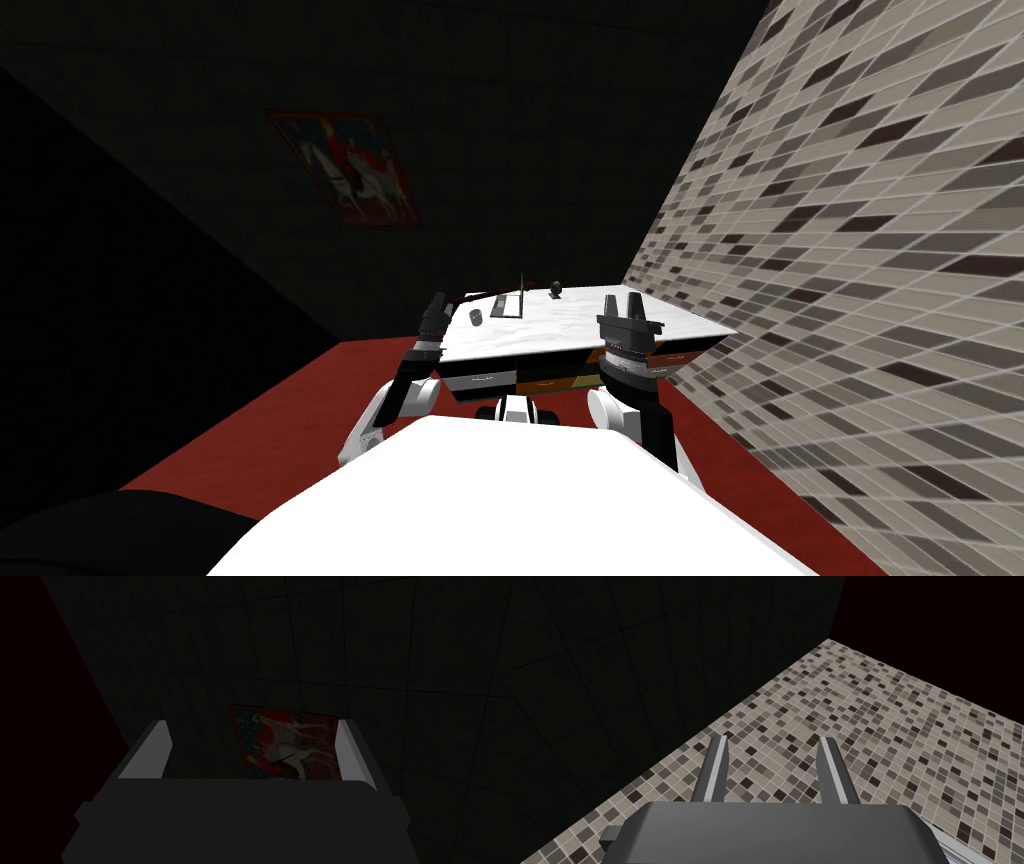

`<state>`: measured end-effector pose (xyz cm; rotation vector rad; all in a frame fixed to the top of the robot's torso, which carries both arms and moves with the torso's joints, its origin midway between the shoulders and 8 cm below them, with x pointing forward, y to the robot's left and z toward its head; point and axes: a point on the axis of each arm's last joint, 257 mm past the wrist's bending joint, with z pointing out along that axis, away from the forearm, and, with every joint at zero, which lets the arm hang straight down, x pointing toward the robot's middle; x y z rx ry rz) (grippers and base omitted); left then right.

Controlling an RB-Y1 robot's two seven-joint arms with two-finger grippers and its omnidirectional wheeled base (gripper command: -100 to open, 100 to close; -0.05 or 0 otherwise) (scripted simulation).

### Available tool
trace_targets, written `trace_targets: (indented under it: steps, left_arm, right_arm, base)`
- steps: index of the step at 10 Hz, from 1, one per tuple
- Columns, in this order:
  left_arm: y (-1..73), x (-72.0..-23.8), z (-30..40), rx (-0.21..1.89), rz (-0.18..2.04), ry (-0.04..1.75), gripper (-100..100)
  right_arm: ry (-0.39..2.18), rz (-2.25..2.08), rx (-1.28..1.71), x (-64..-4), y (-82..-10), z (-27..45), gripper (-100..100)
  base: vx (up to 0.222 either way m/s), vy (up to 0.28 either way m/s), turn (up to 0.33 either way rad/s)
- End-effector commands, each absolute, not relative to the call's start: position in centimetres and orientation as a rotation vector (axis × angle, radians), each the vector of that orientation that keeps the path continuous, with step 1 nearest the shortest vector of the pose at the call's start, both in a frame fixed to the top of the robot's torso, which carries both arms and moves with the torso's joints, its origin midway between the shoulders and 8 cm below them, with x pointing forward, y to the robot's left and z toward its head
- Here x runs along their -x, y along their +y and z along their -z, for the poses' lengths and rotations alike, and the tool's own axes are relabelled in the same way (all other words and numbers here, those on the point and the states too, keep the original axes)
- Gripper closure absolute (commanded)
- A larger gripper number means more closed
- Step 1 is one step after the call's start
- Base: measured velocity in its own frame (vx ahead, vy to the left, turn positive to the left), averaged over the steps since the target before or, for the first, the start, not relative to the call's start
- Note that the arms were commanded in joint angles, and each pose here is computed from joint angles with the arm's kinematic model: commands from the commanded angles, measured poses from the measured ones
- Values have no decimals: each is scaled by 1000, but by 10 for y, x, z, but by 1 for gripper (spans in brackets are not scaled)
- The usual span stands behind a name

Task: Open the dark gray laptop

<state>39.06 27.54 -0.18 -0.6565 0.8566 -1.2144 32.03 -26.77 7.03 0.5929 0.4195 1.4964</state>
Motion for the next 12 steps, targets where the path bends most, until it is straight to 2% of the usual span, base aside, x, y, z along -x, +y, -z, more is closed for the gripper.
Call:
trace_targets:
  steps: [1, 12]
  left_arm:
    - [290, -408, 21, 671, 1130, 916, -100]
    - [359, -469, 88, 766, 818, 1075, -100]
  right_arm:
    - [420, -1496, -593, -320, -268, -70, 0]
    - [420, -1496, -593, -320, -268, -70, 0]
  base:
    - [22, -90, -127]
    - [21, -94, -133]
